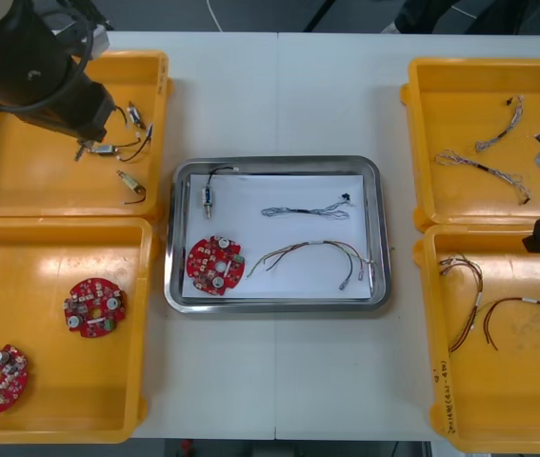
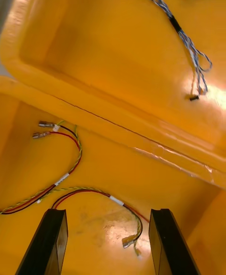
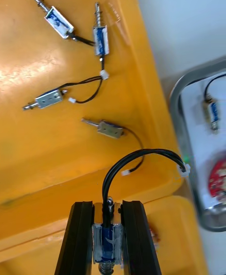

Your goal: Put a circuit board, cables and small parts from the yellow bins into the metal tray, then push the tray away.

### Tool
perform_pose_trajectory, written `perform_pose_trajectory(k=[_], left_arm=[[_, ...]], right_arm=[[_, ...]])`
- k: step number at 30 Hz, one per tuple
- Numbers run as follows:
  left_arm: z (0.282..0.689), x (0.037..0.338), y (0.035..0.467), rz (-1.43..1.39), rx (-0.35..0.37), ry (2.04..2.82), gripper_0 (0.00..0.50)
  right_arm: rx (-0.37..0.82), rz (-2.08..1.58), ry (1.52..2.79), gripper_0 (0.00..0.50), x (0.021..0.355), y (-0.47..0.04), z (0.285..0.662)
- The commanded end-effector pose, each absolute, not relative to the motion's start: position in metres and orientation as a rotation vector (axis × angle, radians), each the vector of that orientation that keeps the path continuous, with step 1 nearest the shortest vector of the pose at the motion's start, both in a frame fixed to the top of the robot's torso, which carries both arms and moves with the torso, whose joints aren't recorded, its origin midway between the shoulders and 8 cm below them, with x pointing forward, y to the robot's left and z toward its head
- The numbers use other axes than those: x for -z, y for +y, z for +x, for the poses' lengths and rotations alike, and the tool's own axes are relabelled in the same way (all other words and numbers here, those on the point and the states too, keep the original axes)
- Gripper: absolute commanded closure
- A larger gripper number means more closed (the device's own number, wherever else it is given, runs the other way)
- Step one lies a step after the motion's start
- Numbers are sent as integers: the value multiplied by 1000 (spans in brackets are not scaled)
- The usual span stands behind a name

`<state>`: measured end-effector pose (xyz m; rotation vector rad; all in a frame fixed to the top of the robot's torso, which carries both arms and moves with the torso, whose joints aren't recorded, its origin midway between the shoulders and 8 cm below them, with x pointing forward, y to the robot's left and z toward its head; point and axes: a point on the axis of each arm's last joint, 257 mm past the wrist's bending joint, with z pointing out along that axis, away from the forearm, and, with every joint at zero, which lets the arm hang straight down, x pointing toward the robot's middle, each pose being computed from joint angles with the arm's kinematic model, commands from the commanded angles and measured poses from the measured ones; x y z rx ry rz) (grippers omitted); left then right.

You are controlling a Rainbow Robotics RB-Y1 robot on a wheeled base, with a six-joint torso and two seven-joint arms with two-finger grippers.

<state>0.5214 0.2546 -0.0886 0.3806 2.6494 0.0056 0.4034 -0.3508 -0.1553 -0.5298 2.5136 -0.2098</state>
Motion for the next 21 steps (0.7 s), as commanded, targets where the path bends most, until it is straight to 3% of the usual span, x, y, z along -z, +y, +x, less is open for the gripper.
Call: perform_pose_trajectory(k=[1, 8, 14, 21], left_arm=[[526, 51, 208, 320, 38, 2574, 498], [518, 55, 161, 281, 78, 2568, 500], [513, 69, 125, 256, 61, 2569, 498], [514, 88, 88, 205, 101, 2554, 498]], right_arm=[[228, -344, 2500, 0, 137, -375, 399], [220, -147, 2517, 0, 140, -395, 392], [210, -54, 2541, 0, 149, -405, 384], [135, 30, 2563, 0, 160, -411, 382]])
